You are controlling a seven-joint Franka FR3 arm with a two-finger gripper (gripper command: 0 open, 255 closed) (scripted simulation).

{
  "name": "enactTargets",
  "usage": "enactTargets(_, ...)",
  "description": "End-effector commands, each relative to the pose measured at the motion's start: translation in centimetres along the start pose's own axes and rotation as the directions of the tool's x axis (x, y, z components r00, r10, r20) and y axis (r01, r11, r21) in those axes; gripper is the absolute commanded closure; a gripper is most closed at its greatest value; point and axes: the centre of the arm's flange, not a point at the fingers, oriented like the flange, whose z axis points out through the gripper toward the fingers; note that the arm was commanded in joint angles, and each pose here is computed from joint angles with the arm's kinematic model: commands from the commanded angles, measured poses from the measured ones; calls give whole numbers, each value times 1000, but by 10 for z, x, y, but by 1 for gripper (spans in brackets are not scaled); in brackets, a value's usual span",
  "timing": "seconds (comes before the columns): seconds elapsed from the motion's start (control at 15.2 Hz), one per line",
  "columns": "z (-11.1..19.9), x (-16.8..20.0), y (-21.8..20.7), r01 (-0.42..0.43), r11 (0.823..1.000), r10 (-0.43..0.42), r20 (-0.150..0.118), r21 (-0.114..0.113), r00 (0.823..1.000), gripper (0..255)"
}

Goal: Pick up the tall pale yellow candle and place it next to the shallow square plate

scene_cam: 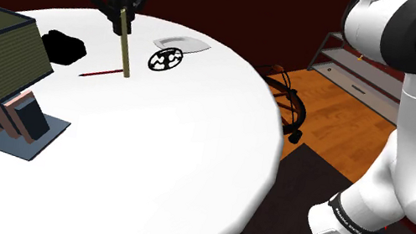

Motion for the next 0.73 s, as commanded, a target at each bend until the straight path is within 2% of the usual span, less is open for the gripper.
enactTargets(0.0, -11, 1, -1, 0, 1000, 0, 1, 0, 1000, 255)
enactTargets(0.07, -16, 1, -1, 0, 1000, 0, 1, 0, 1000, 255)
enactTargets(0.66, 12, 34, 110, 0, 1000, 0, 1, 0, 1000, 255)
